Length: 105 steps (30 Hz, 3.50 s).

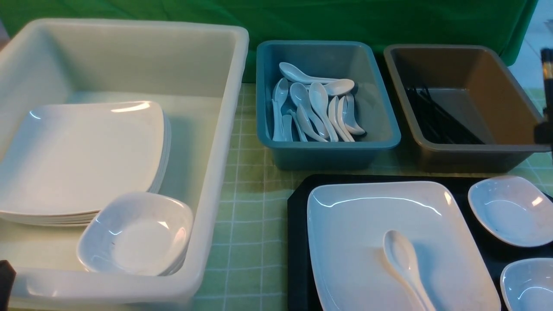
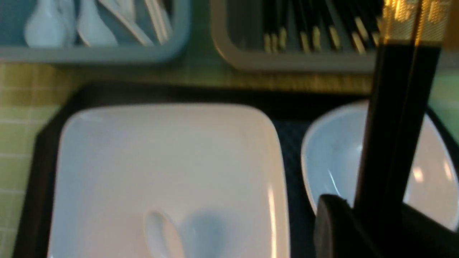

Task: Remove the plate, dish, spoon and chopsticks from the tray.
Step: Use the right arm to put the chopsticks into the small storage box on the right, then use the right arm to grab a soup spoon from the plate

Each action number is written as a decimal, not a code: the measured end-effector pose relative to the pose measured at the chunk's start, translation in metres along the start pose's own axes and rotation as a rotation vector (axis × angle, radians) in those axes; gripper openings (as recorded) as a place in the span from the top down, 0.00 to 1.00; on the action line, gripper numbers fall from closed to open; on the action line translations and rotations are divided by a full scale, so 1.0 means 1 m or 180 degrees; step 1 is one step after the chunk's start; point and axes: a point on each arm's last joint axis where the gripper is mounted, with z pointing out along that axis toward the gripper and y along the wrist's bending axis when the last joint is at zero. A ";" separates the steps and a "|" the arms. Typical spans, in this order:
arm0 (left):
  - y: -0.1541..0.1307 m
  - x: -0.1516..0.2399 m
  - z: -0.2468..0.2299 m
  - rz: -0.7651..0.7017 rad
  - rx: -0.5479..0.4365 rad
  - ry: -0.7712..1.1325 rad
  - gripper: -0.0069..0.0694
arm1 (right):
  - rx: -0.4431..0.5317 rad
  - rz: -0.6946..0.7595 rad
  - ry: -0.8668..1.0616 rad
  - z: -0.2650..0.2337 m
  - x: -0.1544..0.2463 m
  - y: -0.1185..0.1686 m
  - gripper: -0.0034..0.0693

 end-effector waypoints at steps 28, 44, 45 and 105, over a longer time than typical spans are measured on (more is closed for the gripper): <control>0.000 0.000 0.000 0.0009 0.0000 -0.0003 0.62 | 0.0059 -0.0338 -0.1362 0.156 -0.153 0.011 0.82; 0.000 0.000 0.000 0.0002 0.0000 -0.0003 0.62 | 0.0176 -0.0211 -0.0650 0.224 -0.119 -0.023 0.58; 0.000 0.000 0.000 0.0002 0.0000 -0.0003 0.62 | 0.0171 -0.0209 -0.0591 0.226 -0.117 -0.023 0.57; 0.000 0.000 0.000 0.0002 0.0000 -0.0003 0.62 | 0.0263 -0.1309 0.2388 0.148 0.150 0.095 0.35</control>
